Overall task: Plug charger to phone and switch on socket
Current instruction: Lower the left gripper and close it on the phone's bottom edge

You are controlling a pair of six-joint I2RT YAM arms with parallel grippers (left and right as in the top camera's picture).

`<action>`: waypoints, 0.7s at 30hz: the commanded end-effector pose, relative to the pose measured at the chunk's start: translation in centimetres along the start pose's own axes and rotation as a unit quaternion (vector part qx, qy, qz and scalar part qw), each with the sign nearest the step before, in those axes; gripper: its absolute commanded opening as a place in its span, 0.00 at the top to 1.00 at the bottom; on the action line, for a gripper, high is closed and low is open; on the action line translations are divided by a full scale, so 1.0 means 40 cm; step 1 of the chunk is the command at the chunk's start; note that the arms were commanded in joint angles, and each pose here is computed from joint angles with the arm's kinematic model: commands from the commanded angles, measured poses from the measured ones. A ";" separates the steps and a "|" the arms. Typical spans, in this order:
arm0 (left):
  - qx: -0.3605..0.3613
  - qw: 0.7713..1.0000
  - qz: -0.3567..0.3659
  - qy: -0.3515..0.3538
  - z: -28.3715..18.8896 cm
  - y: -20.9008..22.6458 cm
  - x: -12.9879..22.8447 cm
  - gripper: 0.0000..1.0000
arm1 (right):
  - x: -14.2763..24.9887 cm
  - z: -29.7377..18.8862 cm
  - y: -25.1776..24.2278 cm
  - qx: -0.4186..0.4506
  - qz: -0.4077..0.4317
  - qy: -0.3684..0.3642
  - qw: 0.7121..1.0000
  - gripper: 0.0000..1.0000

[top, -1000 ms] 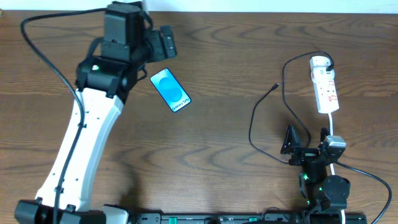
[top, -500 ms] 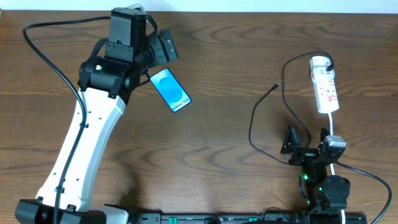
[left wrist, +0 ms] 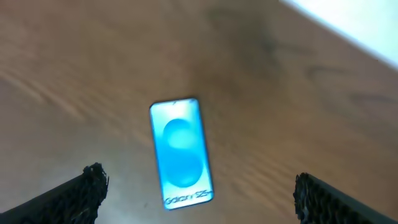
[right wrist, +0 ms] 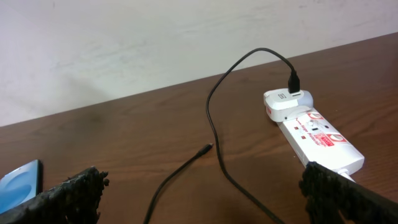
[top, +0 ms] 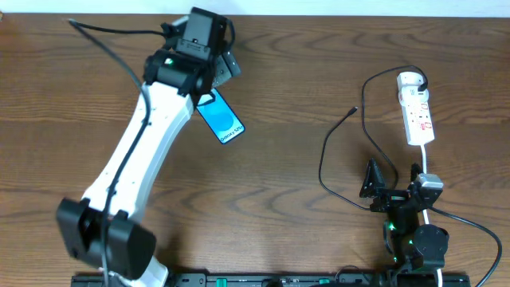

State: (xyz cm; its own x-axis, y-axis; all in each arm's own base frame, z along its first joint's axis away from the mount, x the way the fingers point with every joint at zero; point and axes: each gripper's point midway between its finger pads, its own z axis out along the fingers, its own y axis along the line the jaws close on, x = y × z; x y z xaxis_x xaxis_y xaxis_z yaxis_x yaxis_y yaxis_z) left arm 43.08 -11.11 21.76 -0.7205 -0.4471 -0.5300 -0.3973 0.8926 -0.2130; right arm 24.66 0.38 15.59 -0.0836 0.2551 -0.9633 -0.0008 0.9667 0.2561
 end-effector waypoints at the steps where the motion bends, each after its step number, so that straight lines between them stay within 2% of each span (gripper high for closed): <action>1: -0.033 0.999 -0.026 0.022 0.057 0.015 0.025 0.02 | 0.002 0.000 0.001 0.000 -0.006 0.000 1.000 0.01; 5: -0.041 0.996 -0.021 0.077 0.131 0.009 0.088 0.02 | 0.002 0.000 0.001 0.000 -0.006 0.000 1.000 0.01; 10: -0.071 0.992 -0.011 0.107 0.203 0.027 0.135 0.02 | 0.002 0.000 0.001 0.000 -0.006 0.000 1.000 0.01; 16: -0.089 0.988 -0.007 0.124 0.252 0.041 0.163 0.02 | 0.002 0.000 0.001 0.000 -0.006 0.000 1.000 0.01; 21: -0.077 0.991 -0.015 0.109 0.263 0.024 0.147 0.02 | 0.002 0.000 0.001 0.000 -0.006 0.000 1.000 0.01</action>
State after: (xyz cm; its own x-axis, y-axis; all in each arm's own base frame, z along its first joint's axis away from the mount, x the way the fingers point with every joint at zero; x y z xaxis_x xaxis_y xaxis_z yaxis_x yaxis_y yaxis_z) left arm 43.48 -12.29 9.48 -0.8272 -0.4681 -0.3108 -0.4726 0.8788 -0.0658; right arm 24.66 0.39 15.59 -0.0837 0.2551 -0.9633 -0.0011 0.9667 0.2561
